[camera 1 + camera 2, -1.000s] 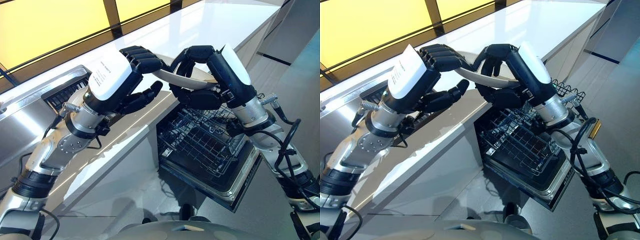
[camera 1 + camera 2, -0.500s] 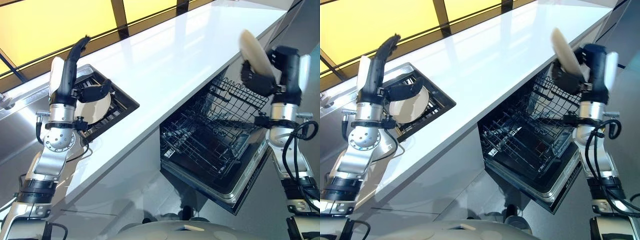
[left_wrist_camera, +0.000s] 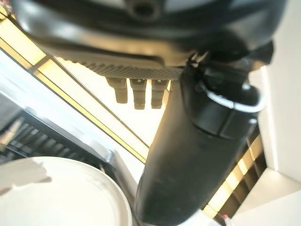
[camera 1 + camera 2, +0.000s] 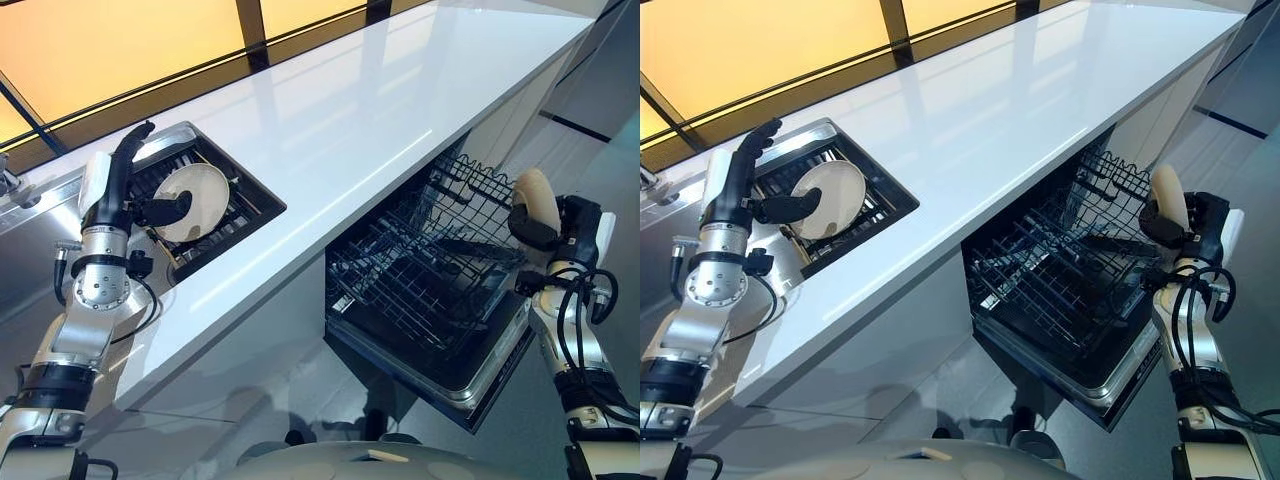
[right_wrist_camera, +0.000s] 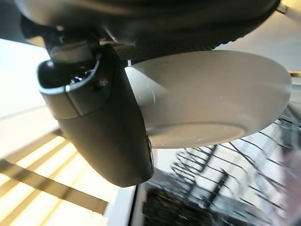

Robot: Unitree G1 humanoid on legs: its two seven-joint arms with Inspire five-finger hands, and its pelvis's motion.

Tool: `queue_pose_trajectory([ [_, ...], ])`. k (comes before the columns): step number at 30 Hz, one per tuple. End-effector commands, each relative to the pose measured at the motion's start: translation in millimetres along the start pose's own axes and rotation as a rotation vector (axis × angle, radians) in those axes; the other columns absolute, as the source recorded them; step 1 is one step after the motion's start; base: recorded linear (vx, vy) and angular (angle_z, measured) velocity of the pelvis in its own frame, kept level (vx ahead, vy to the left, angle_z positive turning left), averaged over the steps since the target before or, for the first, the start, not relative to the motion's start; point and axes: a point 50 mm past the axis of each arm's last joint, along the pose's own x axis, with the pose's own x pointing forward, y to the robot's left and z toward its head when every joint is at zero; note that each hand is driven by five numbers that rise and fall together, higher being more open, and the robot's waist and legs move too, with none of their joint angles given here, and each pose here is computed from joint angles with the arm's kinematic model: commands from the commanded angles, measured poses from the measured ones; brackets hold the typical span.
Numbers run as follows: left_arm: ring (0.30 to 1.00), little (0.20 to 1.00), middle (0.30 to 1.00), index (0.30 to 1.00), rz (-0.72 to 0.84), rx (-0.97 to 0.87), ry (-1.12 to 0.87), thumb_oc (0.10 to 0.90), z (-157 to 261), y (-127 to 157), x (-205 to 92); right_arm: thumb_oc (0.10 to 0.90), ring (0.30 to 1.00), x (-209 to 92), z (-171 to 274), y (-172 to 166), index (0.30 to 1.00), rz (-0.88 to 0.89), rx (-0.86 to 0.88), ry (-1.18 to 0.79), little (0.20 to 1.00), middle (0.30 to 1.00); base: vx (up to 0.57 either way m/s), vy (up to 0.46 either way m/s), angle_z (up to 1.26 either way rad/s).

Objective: Pick up plates and place into dishwasher.

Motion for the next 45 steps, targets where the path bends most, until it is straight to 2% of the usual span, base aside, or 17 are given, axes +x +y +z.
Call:
queue_pose_trajectory([
  [1, 0.900, 0.900, 0.900, 0.900, 0.106, 0.075, -0.136, 0.800, 26.1, 40.0, 25.5, 0.100, 0.300, 21.4, 60.2, -2.4, 0.300, 0.071, 0.033, -0.261, 0.200, 0.300, 0.02, -0.031, 0.09],
  [10, 0.900, 0.900, 0.900, 0.900, 0.028, 0.157, -0.132, 0.800, 28.5, 45.1, 34.6, 0.100, 0.300, 41.0, 54.8, 9.0, 0.300, 0.292, -0.193, -0.166, 0.200, 0.300, 0.04, -0.072, 0.19],
  [17, 0.900, 0.900, 0.900, 0.900, 0.007, 0.188, -0.136, 0.800, 33.7, 51.2, 36.0, 0.100, 0.300, 59.6, 59.2, 10.5, 0.300, 0.283, -0.345, -0.058, 0.200, 0.300, 0.07, -0.115, 0.13],
  [18, 0.900, 0.900, 0.900, 0.900, 0.005, 0.191, -0.141, 0.800, 34.7, 52.1, 36.0, 0.232, 0.413, 62.1, 58.5, 7.8, 0.413, 0.268, -0.381, -0.038, 0.332, 0.413, 0.01, -0.112, 0.21],
  [19, 0.900, 0.900, 0.900, 0.900, 0.004, 0.189, -0.149, 0.800, 36.4, 53.2, 36.7, 0.273, 0.448, 65.8, 59.2, 4.1, 0.448, 0.249, -0.405, -0.010, 0.373, 0.448, 0.00, -0.097, 0.23],
  [20, 0.900, 0.900, 0.900, 0.900, 0.000, 0.188, -0.157, 0.800, 38.5, 53.7, 37.7, 0.267, 0.444, 69.0, 57.7, 0.0, 0.444, 0.227, -0.433, 0.022, 0.367, 0.444, -0.01, -0.091, 0.27],
  [21, 0.900, 0.900, 0.900, 0.900, -0.004, 0.192, -0.166, 0.800, 40.5, 54.6, 38.9, 0.331, 0.498, 71.8, 54.1, -4.5, 0.498, 0.209, -0.466, 0.056, 0.431, 0.498, 0.00, -0.084, 0.33],
  [22, 0.900, 0.900, 0.900, 0.900, -0.008, 0.196, -0.173, 0.800, 42.0, 55.2, 39.7, 0.740, 0.848, 73.5, 48.0, -9.5, 0.848, 0.193, -0.504, 0.106, 0.840, 0.848, 0.00, -0.072, 0.31],
  [23, 0.900, 0.900, 0.900, 0.900, -0.013, 0.196, -0.180, 0.800, 43.5, 56.3, 40.4, 0.800, 0.900, 74.8, 44.0, -13.8, 0.900, 0.179, -0.535, 0.134, 0.900, 0.900, 0.00, -0.063, 0.24],
  [29, 0.900, 0.900, 0.900, 0.900, -0.037, 0.233, -0.211, 0.800, 51.7, 63.3, 42.5, 0.800, 0.900, 77.3, 35.2, -24.0, 0.900, 0.130, -0.666, 0.211, 0.900, 0.900, 0.00, -0.037, 0.16],
  [34, 0.900, 0.900, 0.900, 0.900, -0.057, 0.263, -0.202, 0.800, 52.4, 66.2, 44.3, 0.800, 0.900, 76.8, 36.4, -23.4, 0.900, 0.116, -0.727, 0.187, 0.900, 0.900, 0.00, -0.001, 0.02],
  [39, 0.900, 0.900, 0.900, 0.900, -0.049, 0.290, -0.190, 0.800, 55.2, 76.2, 52.3, 0.800, 0.900, 76.0, 50.5, -13.0, 0.900, 0.129, -0.712, 0.091, 0.900, 0.900, -0.04, 0.043, -0.02],
  [45, 0.900, 0.900, 0.900, 0.900, -0.034, 0.338, -0.158, 0.800, 55.1, 86.5, 61.3, 0.800, 0.900, 63.8, 79.1, 6.4, 0.900, 0.123, -0.569, -0.148, 0.900, 0.900, 0.00, 0.061, -0.12],
])
